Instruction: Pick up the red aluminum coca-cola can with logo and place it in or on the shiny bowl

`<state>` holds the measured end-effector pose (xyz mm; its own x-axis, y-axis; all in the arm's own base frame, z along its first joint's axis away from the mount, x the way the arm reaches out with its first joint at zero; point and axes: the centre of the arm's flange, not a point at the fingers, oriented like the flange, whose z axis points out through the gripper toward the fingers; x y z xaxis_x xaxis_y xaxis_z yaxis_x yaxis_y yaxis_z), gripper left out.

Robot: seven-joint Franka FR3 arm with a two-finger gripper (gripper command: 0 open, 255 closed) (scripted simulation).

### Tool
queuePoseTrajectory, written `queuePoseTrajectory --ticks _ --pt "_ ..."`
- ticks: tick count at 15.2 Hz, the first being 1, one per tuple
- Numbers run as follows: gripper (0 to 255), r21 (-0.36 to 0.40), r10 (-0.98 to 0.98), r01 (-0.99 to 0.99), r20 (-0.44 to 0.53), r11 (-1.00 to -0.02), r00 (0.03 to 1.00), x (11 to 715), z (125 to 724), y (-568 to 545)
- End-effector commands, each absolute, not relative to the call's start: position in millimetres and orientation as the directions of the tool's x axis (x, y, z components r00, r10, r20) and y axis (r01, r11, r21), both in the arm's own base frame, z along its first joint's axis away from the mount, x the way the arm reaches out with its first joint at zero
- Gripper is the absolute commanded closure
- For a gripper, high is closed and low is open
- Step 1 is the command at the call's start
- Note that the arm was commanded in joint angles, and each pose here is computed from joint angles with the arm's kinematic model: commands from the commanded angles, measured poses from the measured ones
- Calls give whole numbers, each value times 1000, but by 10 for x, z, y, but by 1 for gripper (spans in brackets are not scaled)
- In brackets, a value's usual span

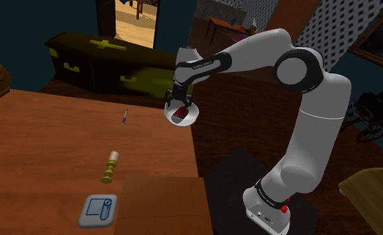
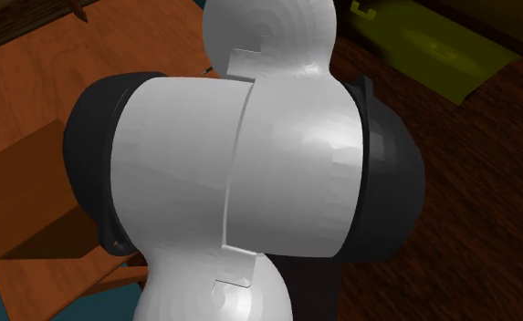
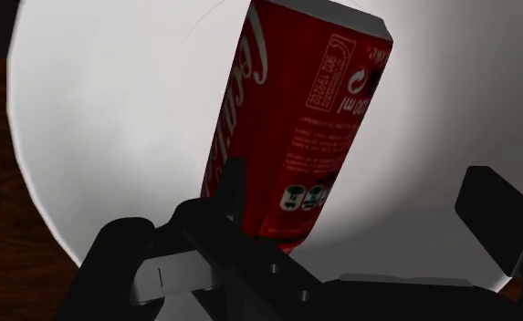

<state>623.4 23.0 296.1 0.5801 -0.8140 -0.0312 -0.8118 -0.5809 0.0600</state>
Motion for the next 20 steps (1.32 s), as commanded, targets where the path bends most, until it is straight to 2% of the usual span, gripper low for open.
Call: queuePoseTrajectory --ticks 1,3,4,12,13,14,16,20 --pt "0 87 -814 -809 -50 -581 579 6239 2714 232" --pt "0 87 -814 -809 -50 -581 579 6239 2714 232" --pt "255 87 -814 -809 -50 -581 579 6268 2718 236" --pt "255 86 -813 -809 -50 -582 580 6089 2695 243" --pt "255 1 -817 -817 11 -577 577 6215 3139 188" --pt "0 1 -817 -817 11 -577 577 6215 3139 188" --pt "0 -5 -836 -836 25 -548 548 5990 3110 278" --pt "0 -5 -836 -836 25 -548 548 5994 2899 274"
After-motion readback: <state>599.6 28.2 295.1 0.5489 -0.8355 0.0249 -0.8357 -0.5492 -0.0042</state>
